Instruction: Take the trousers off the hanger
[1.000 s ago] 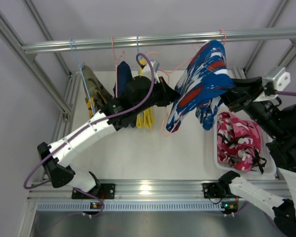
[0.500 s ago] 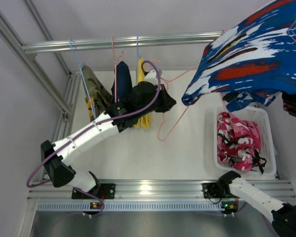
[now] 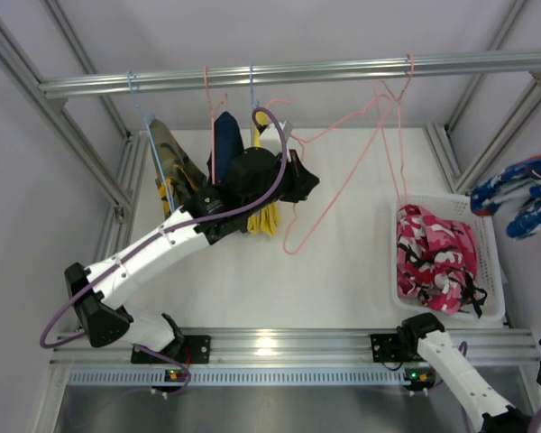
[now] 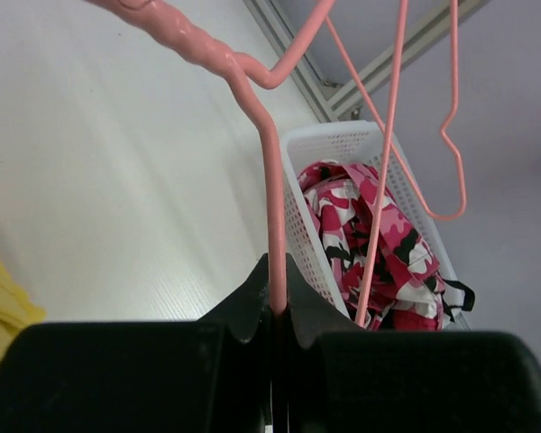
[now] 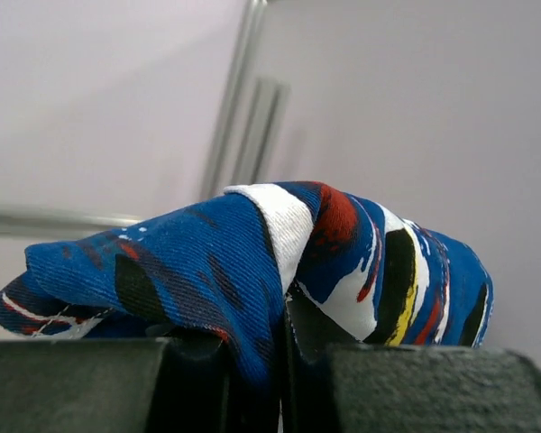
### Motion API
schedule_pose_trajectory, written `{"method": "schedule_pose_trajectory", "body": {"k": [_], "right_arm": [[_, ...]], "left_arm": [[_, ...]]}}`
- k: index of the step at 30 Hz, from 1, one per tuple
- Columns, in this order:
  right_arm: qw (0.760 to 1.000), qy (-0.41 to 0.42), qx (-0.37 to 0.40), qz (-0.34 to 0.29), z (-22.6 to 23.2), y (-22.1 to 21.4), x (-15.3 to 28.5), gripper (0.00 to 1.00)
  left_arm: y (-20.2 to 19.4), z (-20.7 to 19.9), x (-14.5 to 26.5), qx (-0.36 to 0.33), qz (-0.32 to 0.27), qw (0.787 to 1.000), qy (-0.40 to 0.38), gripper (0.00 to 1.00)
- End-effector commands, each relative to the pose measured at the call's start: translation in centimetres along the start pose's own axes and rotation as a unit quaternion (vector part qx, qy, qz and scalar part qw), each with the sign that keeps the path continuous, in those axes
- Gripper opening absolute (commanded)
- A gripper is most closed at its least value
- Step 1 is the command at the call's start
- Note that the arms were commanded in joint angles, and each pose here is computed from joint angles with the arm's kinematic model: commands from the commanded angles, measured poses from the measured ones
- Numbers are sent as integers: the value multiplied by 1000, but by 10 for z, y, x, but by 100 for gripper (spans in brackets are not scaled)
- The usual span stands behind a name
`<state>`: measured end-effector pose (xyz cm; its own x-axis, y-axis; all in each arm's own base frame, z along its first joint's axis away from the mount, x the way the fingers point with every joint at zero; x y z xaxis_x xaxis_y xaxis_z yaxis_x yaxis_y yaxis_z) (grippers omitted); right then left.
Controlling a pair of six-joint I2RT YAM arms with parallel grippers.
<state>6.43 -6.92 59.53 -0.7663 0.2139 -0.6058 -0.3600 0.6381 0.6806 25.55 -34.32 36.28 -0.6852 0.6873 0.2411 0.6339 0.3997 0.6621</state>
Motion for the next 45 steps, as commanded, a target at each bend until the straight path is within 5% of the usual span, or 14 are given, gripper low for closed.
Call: {"method": "schedule_pose_trajectory", "body": {"k": [1,5,17,24,27,28,31,38,45], "right_arm": [[990,-6,97,105,-2,-44,24,0],[967,82,147,189,45,-103,54,0],[896,261,135,332,221,-265,131,0],[884,310,102,334,247,-275,147,0],[889,329,80,309,237,-254,145,45],[892,333,70,298,233,-245,145,70],[914,324,19,245,207,-203,136,96],[936,322,-62,130,166,-119,109,99],[924,350,-93,126,179,-102,90,98]], "left_arm": [[32,-15,14,0,-57,998,1,0],[31,-11,11,-2,-59,998,10,0],[48,-15,20,-15,-85,996,22,0],[56,-15,26,-38,-94,994,32,0],[51,-11,24,-43,-83,995,36,0],[49,-9,23,-46,-80,995,41,0],[47,-3,25,-55,-74,994,54,0],[49,-10,22,-76,-75,992,64,0],[51,-40,16,-142,-135,975,106,0]]}}
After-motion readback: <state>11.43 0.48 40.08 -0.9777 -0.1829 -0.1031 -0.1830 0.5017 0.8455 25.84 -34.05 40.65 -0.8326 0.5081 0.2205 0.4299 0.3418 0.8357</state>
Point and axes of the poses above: each gripper's point midway between its finger pads, its own x axis back along the fingers, its own z axis along the line the jaws close on, y = z × x, the point moved 3 cm from there along x, back along the fingers, and after that the axes turned 13 degrees about x, right-handed, at the moved point
